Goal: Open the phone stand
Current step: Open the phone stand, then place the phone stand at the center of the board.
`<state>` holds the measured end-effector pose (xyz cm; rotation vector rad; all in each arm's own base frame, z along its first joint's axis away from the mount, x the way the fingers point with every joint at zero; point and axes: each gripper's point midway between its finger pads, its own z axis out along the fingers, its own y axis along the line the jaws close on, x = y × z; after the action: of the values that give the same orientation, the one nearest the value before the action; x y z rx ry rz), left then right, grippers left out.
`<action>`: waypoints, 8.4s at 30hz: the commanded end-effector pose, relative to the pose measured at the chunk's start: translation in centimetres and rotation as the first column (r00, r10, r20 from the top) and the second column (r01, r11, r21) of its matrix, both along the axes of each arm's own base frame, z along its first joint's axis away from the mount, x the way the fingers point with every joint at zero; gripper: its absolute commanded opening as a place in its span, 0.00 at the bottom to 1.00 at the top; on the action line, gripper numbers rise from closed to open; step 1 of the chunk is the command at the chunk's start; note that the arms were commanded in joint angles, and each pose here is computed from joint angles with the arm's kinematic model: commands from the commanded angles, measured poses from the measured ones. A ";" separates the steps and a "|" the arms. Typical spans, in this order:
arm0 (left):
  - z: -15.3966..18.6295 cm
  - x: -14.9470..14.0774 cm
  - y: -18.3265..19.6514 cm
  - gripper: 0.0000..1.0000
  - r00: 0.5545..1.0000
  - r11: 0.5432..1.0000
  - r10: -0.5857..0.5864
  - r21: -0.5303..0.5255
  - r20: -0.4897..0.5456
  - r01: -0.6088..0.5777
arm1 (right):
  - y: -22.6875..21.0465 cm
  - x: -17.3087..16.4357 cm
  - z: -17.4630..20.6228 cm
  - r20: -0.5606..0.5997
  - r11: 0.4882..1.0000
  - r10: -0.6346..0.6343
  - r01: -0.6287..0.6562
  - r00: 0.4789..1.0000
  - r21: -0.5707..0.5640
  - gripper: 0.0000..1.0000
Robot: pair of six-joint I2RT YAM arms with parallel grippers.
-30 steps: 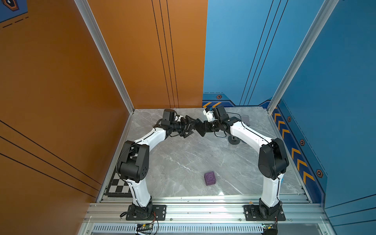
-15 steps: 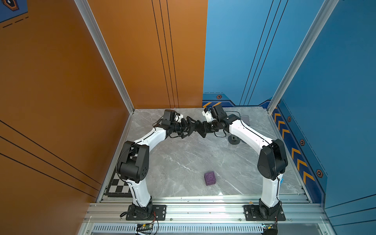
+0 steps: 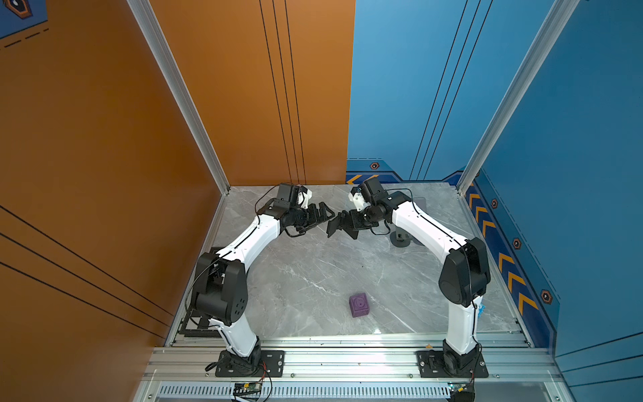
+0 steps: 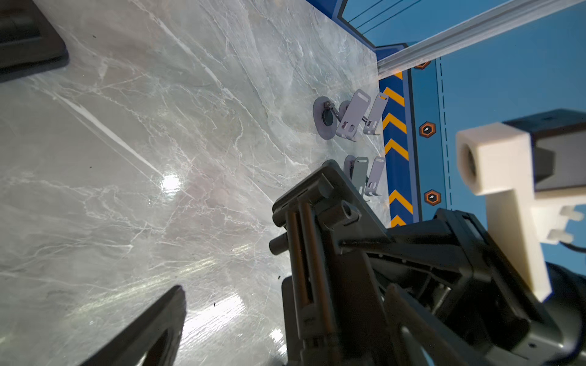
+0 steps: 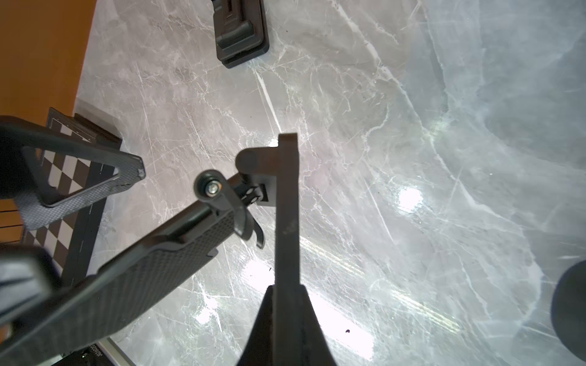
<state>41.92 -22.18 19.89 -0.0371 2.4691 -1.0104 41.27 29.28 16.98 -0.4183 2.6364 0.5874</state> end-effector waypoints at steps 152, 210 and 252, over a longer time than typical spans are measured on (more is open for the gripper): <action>14.2 -4.9 -4.6 0.98 0.861 0.957 -0.276 0.205 0.427 0.205 | -3.4 2.9 -3.5 -0.231 0.928 0.023 0.066 0.973 0.367 0.06; 3.4 0.1 -8.3 0.98 0.970 0.971 -0.168 0.201 0.178 0.131 | -38.2 16.7 0.6 -0.194 0.422 -0.768 0.710 0.611 0.564 0.03; -0.4 1.5 -10.3 0.98 0.978 0.969 -0.187 0.180 0.091 0.169 | -34.8 18.5 -8.0 -0.319 0.443 -0.716 0.758 0.621 0.479 0.04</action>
<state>43.33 -32.38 19.58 0.2917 2.4750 -0.8173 58.81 -5.84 7.84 0.9838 2.2081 0.9876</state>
